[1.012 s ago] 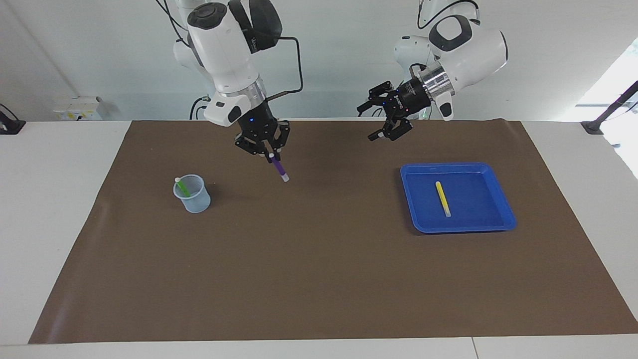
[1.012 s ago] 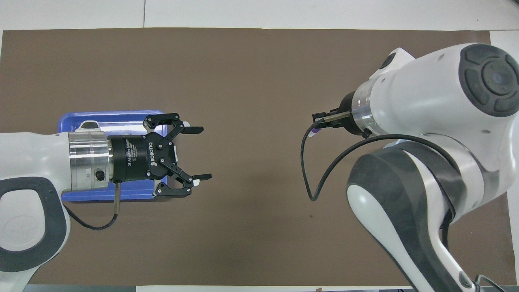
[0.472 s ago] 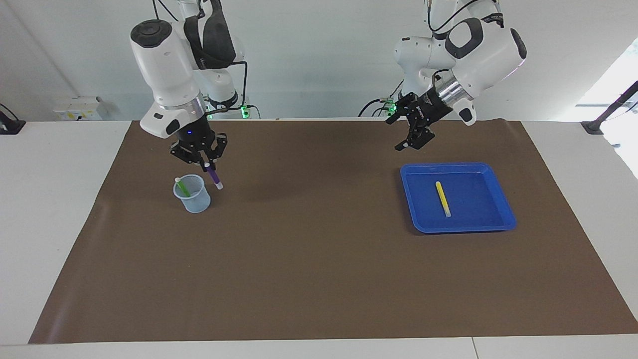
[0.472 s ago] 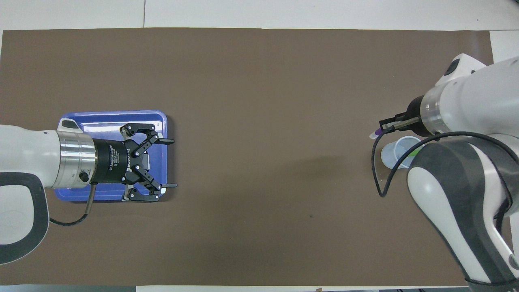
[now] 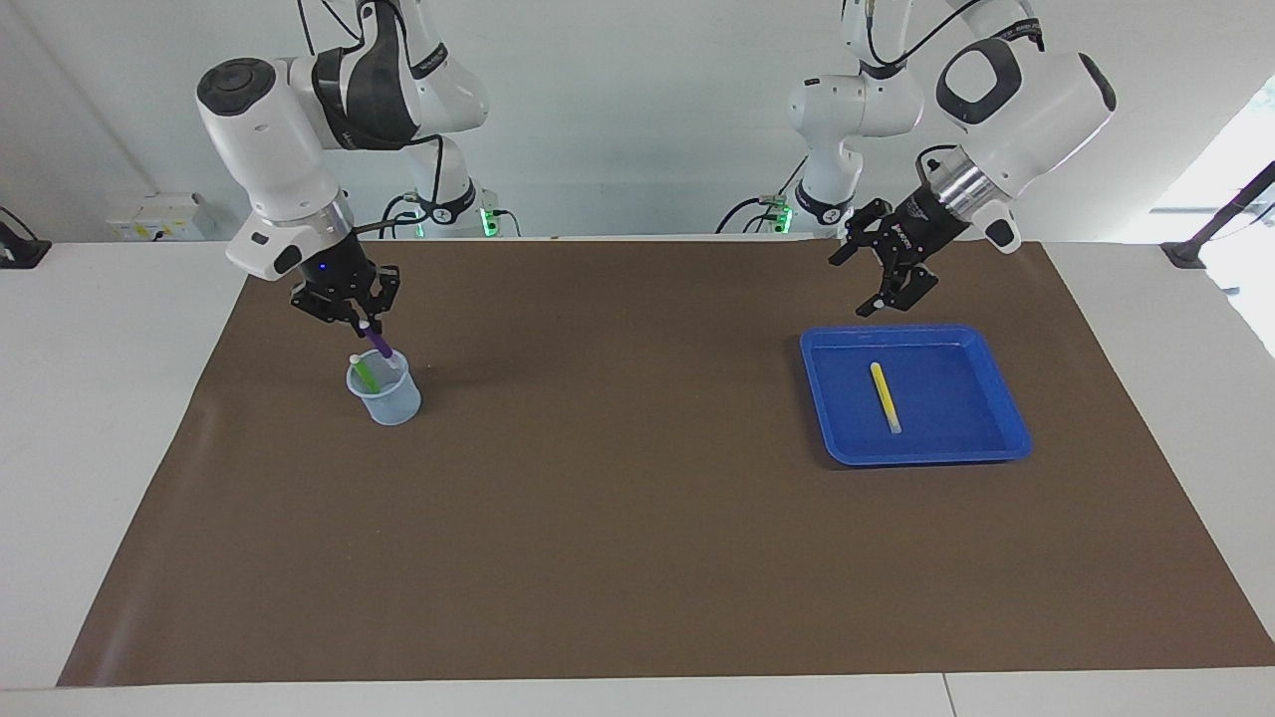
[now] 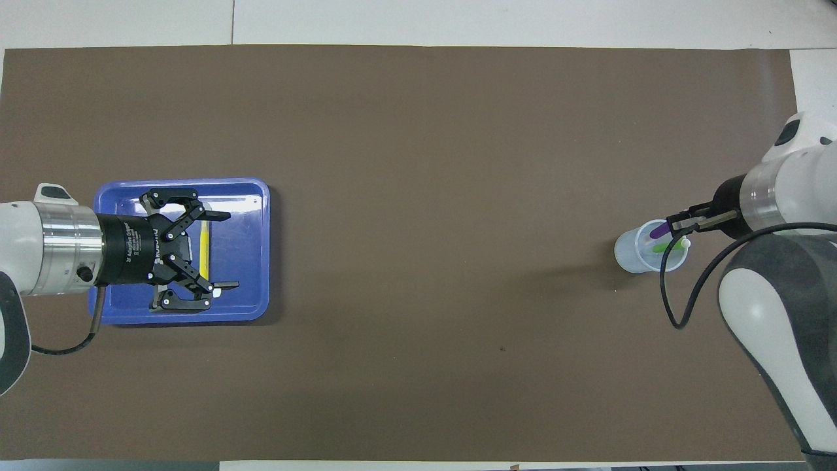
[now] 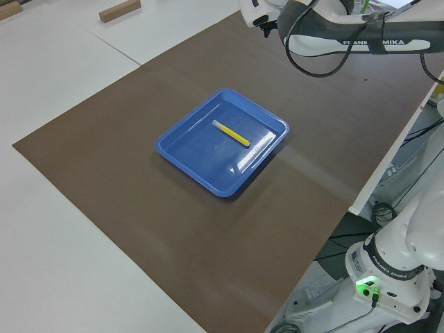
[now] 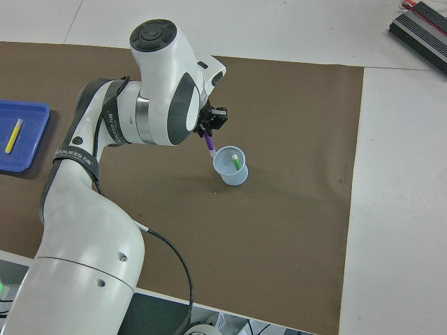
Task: Transfer and insert pens with both arms
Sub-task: 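Carry the purple pen to the cup while the left gripper lowers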
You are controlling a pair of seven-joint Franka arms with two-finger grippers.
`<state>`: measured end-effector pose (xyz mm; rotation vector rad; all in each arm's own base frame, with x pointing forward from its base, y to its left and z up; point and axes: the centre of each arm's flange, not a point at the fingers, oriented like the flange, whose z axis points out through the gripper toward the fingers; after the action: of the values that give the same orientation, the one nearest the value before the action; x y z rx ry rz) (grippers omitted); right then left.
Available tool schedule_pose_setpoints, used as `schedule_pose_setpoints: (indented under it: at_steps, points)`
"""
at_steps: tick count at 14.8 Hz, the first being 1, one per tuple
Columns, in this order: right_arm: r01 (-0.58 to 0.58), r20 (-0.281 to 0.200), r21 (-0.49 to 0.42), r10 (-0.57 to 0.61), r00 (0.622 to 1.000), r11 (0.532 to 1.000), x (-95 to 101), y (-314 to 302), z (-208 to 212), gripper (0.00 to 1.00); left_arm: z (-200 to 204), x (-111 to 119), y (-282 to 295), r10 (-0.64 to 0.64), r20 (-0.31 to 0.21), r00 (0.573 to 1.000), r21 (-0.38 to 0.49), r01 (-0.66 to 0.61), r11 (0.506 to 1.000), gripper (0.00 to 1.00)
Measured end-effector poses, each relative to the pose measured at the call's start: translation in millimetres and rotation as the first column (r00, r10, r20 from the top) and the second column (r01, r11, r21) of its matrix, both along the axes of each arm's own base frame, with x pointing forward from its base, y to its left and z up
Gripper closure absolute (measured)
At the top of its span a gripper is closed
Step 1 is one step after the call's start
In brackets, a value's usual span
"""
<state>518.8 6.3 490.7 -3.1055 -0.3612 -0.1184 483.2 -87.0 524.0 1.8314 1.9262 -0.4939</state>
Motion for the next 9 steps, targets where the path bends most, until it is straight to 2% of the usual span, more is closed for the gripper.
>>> schedule_pose_setpoints:
  at_steps: [2,4,7,9]
  points:
    - [0.005,0.015,0.001,-0.005,1.000,1.000,-5.0,-6,-18,0.81,-2,1,12,-0.095,0.064,0.993,0.039,0.092,0.995,0.00]
    - [0.006,0.021,0.001,-0.006,1.000,1.000,-7.2,-6,-32,0.81,-7,3,26,-0.210,0.126,0.970,0.087,0.200,0.976,0.00]
    - [0.007,0.032,0.000,-0.007,0.999,1.000,-7.5,-6,-52,0.81,-22,5,57,-0.394,0.189,0.899,0.174,0.364,0.915,0.00]
    - [0.008,0.042,-0.002,-0.008,0.999,1.000,-5.7,-6,-69,0.81,-36,5,68,-0.512,0.198,0.836,0.228,0.469,0.853,0.00]
